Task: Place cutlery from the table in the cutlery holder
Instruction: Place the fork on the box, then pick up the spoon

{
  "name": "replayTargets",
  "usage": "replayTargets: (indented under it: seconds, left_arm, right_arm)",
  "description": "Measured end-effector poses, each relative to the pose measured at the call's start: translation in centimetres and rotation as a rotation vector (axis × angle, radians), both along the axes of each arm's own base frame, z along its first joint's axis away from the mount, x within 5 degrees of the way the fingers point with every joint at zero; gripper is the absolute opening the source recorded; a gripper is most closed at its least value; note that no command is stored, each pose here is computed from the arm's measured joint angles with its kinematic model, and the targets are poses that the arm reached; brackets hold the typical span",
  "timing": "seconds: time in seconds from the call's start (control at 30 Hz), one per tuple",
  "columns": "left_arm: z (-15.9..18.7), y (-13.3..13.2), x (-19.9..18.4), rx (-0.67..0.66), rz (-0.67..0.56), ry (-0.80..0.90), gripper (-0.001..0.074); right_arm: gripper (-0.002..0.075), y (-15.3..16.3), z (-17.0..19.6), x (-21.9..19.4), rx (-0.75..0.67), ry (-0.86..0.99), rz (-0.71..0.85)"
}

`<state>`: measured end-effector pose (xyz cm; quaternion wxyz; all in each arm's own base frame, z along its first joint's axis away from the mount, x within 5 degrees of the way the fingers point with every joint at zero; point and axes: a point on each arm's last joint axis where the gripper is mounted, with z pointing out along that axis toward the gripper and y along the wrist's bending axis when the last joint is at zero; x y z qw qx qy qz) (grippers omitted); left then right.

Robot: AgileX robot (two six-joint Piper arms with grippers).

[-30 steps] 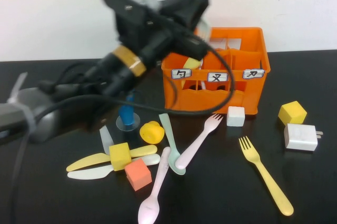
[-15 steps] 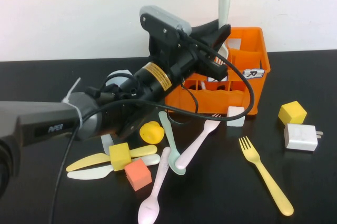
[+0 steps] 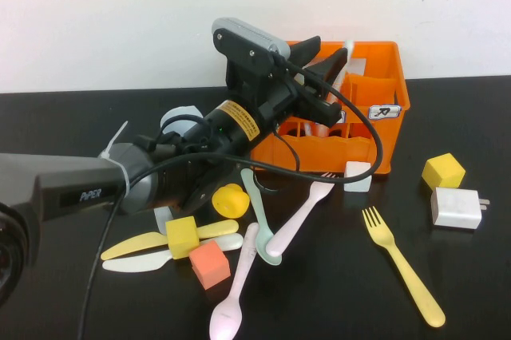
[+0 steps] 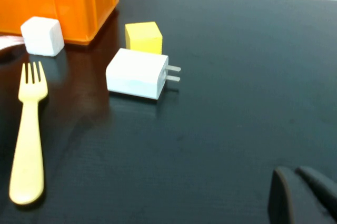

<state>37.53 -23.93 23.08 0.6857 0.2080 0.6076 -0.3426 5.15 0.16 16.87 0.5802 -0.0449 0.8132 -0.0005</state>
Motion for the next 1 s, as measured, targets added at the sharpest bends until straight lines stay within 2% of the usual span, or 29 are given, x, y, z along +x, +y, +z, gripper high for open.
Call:
replayTargets:
  seconds: [0.1, 0.3, 0.37, 0.53, 0.6, 0.73, 0.83, 1.0]
  left_arm:
    - [0.3, 0.0, -0.1, 0.035, 0.001, 0.012, 0.0335]
    - [3.0, 1.2, -1.9, 0.200, 0.026, 0.090, 0.0325]
    - [4.4, 2.0, -3.0, 0.224, 0.041, 0.125, 0.0286]
    - [6.7, 4.5, -6.1, 0.273, 0.106, 0.208, 0.0080]
    - [7.1, 5.4, -7.2, 0.299, 0.135, 0.237, 0.0036]
    - [7.5, 6.9, -9.5, 0.387, 0.219, 0.353, 0.0007]
    - [7.0, 7.5, -10.9, 0.511, 0.269, 0.471, 0.0002]
    - [5.2, 7.9, -13.2, 0.709, 0.203, 0.692, 0.0000]
  right_arm:
    - [-0.0003, 0.0, 0.0, 0.0, 0.000, 0.000, 0.000]
    - [-0.0003, 0.0, 0.0, 0.0, 0.000, 0.000, 0.000]
    - [-0.0003, 0.0, 0.0, 0.0, 0.000, 0.000, 0.000]
    - [-0.0003, 0.0, 0.0, 0.0, 0.000, 0.000, 0.000]
    - [-0.0003, 0.0, 0.0, 0.0, 0.000, 0.000, 0.000]
    - [-0.0003, 0.0, 0.0, 0.0, 0.000, 0.000, 0.000]
    - [-0.0003, 0.0, 0.0, 0.0, 0.000, 0.000, 0.000]
    - [-0.0003, 0.0, 0.0, 0.0, 0.000, 0.000, 0.000]
